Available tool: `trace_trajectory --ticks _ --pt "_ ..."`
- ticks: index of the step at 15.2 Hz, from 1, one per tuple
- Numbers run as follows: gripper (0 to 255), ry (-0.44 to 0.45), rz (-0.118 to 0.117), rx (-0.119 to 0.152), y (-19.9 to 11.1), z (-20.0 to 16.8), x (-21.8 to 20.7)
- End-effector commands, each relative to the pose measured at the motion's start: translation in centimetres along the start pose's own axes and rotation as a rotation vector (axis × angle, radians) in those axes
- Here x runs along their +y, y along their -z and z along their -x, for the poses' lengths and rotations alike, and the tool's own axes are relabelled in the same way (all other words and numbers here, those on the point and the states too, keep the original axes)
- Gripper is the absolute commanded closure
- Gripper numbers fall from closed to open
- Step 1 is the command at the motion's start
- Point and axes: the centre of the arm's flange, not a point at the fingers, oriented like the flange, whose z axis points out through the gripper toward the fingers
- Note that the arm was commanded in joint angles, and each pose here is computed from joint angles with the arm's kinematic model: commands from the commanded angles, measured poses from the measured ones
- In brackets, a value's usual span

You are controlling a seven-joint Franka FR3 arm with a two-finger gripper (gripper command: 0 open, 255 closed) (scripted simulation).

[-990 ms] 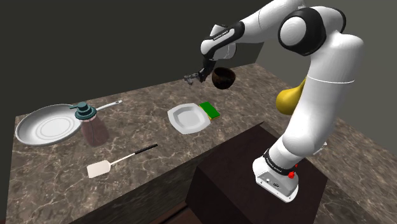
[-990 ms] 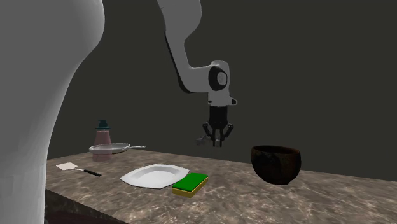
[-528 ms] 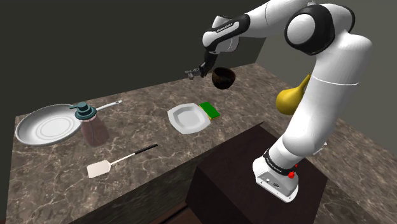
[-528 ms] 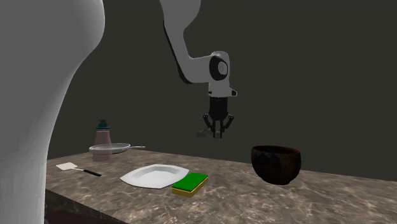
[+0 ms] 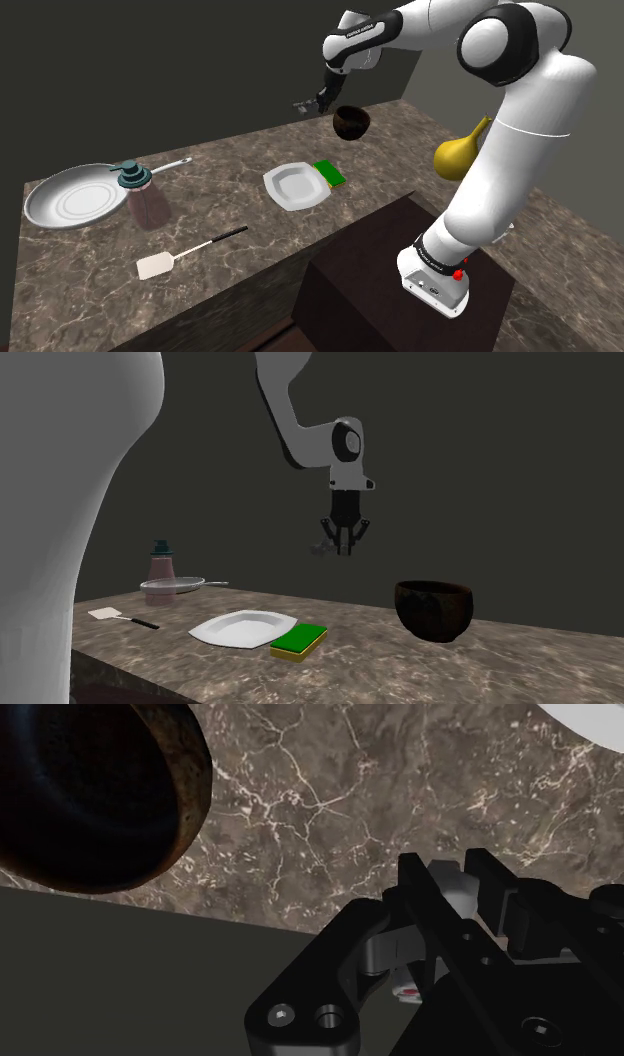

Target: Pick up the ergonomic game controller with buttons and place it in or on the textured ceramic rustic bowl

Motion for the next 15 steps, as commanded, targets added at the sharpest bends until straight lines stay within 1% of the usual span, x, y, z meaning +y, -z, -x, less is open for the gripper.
trace_trajectory --ticks 1,15 --pt "255 0.000 0.000 0.000 0.4 0.5 1.9" --pt "255 0.000 0.000 0.000 1.5 5.7 19.6"
